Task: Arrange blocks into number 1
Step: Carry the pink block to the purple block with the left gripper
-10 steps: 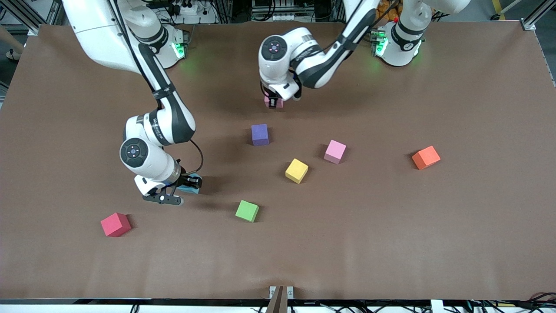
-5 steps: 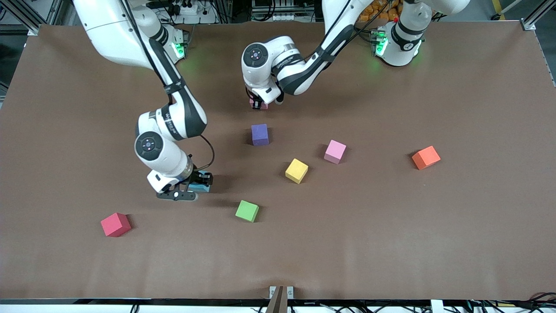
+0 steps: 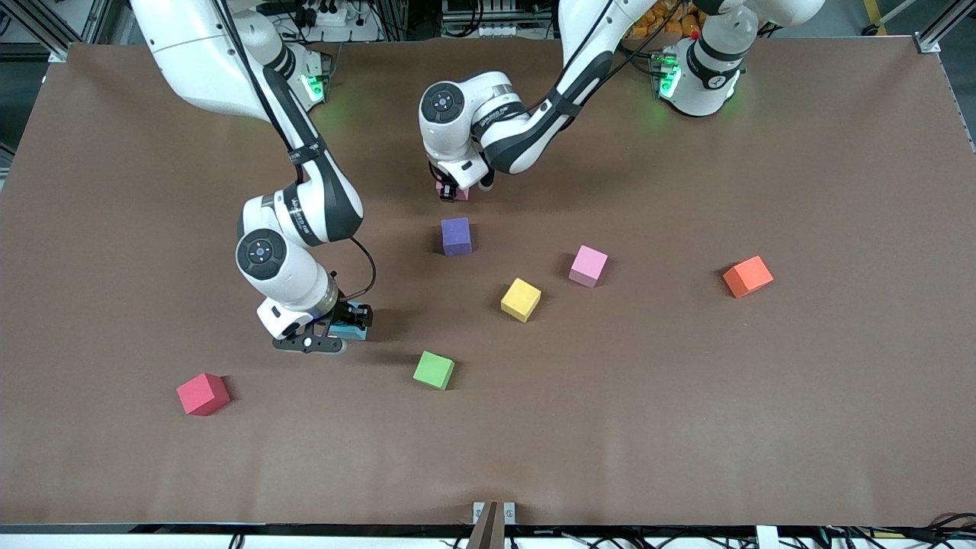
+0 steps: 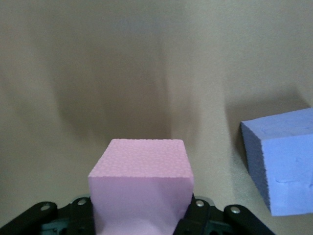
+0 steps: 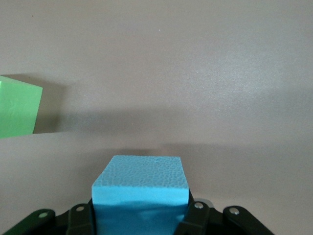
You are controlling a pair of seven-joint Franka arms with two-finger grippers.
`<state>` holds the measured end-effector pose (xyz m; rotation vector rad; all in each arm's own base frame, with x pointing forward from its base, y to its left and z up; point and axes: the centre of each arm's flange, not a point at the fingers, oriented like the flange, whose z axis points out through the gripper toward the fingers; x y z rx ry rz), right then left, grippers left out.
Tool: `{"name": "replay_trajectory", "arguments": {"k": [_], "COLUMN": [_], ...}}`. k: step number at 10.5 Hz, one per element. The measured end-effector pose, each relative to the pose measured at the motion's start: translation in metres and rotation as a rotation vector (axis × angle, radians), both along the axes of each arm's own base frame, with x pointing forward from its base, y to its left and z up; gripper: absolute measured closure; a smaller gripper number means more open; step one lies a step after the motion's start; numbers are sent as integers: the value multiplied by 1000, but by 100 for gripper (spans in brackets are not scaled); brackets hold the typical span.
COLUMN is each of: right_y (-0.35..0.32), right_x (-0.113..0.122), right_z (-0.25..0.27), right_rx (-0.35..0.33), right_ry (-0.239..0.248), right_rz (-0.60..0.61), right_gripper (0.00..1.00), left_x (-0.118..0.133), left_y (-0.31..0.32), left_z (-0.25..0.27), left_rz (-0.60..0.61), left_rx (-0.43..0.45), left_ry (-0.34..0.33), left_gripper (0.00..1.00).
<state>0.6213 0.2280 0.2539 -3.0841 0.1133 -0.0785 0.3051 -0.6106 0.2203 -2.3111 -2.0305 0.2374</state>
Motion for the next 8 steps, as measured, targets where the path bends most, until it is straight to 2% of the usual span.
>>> {"name": "replay_trajectory", "arguments": {"k": [6, 8], "right_y": [-1, -2], "right_x": [1, 1], "right_z": [1, 1], "right_rx": [-2, -1], "right_ry": [-4, -4], "right_rz": [-3, -5], "right_gripper": [41, 41], "left_x": [36, 40], "left_y": [9, 7], "left_z": [1, 1], "left_rz": [28, 22], "left_rx": [10, 3], "left_ry": [-55, -63], "left_gripper": [42, 42]}}
